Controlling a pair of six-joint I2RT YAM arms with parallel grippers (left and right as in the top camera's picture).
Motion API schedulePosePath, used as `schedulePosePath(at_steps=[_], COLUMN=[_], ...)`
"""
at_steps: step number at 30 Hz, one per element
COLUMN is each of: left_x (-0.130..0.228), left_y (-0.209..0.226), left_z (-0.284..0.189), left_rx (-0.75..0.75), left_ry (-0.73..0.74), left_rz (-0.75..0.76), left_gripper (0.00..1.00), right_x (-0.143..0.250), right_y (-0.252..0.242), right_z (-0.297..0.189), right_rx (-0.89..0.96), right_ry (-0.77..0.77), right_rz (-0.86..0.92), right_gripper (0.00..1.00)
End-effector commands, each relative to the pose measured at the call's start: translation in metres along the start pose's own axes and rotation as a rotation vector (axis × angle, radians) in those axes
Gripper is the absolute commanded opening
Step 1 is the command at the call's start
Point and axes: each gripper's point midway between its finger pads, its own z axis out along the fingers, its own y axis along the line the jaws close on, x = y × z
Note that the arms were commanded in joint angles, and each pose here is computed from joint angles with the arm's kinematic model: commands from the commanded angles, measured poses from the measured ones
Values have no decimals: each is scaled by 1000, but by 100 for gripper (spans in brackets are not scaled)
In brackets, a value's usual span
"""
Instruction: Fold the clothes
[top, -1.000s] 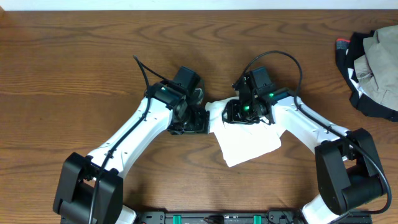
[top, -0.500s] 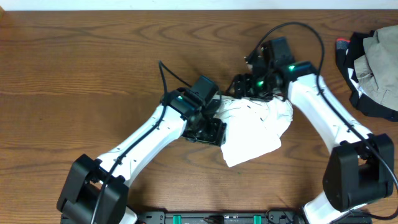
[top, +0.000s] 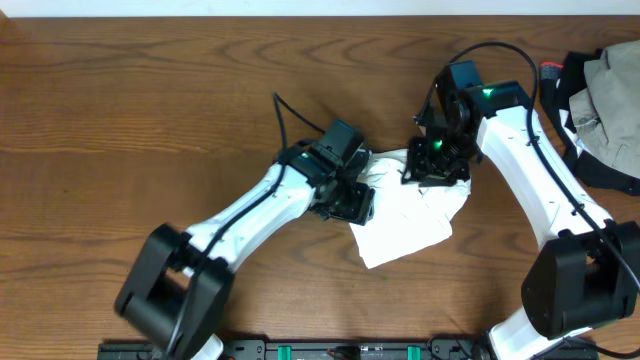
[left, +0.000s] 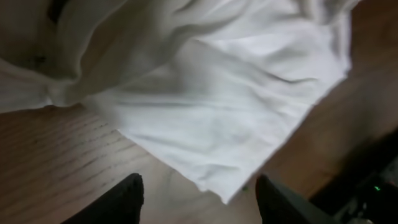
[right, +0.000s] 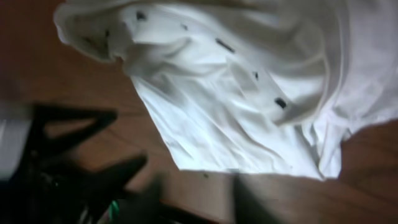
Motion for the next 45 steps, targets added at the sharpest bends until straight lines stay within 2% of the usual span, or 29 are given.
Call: schedulePosePath(at_steps=[1, 7, 15, 29, 45], left_x=[-1, -22, -34, -44, -44], left_y=[11, 23, 57, 61, 61], left_z=[13, 7, -7, -11, -11], left_rx=[-24, -16, -32, -26, -28], left_ry=[16, -54, -88, -127, -127], left_rz=[-1, -26, -119, -119, -118], left_gripper=[60, 59, 60, 60, 61], right_x=[7, 46, 76, 79, 60], right_y=[1, 10, 12, -17, -106], right_z=[-6, 24, 90, 122, 109], right_rx=[10, 46, 84, 116, 251], right_ry=[10, 145, 176, 133, 44], right_rz=[5, -16, 54, 161, 455], right_gripper=[7, 1, 1, 1, 1])
